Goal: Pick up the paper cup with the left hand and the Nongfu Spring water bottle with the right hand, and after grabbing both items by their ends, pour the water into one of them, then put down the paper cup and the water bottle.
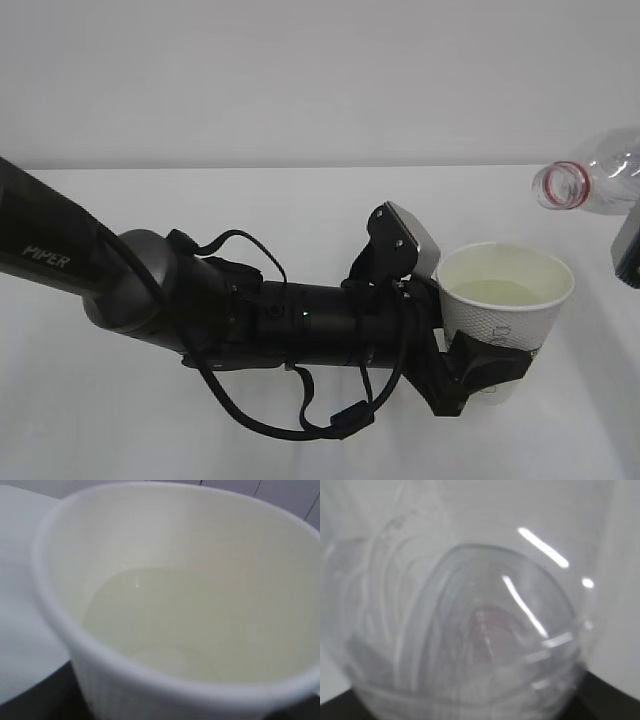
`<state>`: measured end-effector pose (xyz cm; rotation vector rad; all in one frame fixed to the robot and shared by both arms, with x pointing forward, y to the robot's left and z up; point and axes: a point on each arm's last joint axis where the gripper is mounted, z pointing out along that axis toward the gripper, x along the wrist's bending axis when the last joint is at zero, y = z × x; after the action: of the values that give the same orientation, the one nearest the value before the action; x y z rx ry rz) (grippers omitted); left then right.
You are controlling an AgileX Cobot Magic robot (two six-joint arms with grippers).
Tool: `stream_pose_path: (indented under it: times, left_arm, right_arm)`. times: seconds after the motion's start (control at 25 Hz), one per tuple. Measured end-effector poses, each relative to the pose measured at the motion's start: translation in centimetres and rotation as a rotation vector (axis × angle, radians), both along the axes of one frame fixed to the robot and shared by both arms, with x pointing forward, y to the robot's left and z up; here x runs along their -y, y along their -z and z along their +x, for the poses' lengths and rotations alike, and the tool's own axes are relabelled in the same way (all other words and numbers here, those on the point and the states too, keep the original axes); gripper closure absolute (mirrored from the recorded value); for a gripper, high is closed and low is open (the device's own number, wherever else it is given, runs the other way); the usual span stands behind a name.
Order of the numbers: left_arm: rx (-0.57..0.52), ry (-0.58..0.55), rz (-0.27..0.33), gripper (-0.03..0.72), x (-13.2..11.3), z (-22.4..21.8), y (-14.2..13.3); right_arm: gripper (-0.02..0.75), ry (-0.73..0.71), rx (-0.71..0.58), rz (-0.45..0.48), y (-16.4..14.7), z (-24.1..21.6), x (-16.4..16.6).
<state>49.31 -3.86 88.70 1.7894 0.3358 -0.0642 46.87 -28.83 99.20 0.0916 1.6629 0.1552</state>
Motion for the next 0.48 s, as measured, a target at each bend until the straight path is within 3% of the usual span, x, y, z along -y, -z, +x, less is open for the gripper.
stream_pose_path:
  times: [0.48]
  left_arm:
    - [0.000,-0.003,0.008,0.179,-0.02,0.03,0.07]
  right_arm:
    - [0.277,0.006,-0.006,0.124,0.00,0.00,-0.05]
